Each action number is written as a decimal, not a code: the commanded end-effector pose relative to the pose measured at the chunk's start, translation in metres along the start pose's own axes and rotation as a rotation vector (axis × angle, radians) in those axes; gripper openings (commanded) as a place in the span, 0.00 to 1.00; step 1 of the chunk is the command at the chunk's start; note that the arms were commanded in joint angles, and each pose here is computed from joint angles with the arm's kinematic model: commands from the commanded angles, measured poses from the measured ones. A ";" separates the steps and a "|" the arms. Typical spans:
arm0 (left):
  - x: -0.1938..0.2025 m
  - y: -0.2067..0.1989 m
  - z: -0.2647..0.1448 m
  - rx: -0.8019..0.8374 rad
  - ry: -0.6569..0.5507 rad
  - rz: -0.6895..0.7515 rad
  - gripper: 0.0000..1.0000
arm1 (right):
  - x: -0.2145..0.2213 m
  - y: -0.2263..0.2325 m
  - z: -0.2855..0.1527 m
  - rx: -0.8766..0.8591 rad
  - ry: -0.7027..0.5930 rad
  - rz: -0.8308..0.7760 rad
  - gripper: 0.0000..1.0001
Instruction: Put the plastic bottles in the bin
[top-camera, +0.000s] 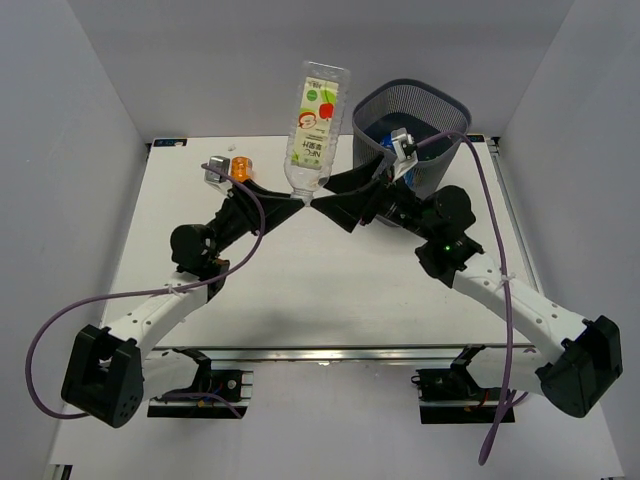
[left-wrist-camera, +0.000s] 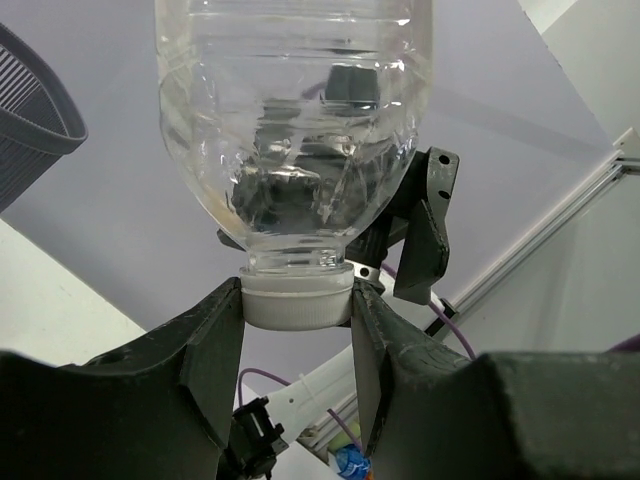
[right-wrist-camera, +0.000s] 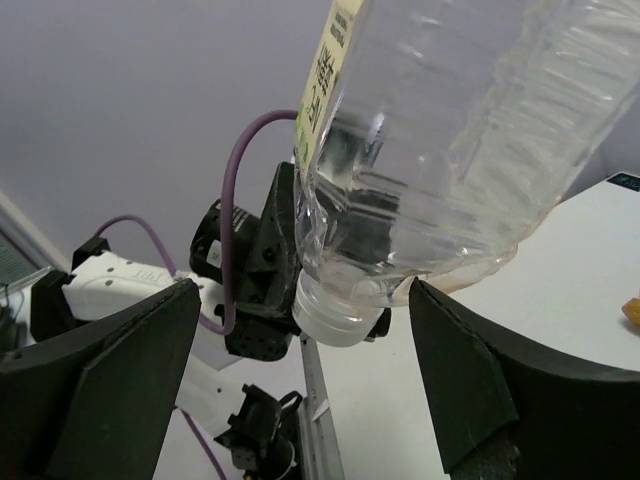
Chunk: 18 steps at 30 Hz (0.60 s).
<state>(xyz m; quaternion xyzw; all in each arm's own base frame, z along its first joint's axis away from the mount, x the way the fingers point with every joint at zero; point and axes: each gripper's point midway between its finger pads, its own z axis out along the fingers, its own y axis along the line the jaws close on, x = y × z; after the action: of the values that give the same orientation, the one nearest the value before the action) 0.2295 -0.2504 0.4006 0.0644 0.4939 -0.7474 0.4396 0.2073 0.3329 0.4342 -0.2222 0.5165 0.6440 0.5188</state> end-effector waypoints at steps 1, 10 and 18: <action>-0.006 -0.020 0.013 0.063 -0.018 0.056 0.00 | 0.002 0.001 0.009 0.019 -0.016 0.011 0.88; -0.009 0.002 0.023 -0.036 -0.031 0.120 0.00 | 0.008 -0.027 0.005 0.197 -0.061 0.045 0.86; -0.030 0.029 0.042 -0.168 -0.047 0.212 0.00 | -0.014 -0.047 -0.041 0.451 -0.145 -0.031 0.89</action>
<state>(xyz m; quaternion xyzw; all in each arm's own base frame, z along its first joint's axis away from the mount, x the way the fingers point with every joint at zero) 0.2639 -0.2706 0.3969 0.0610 0.5342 -0.6888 0.4863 0.2356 0.3196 0.3963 -0.1080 0.6095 0.5640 0.5465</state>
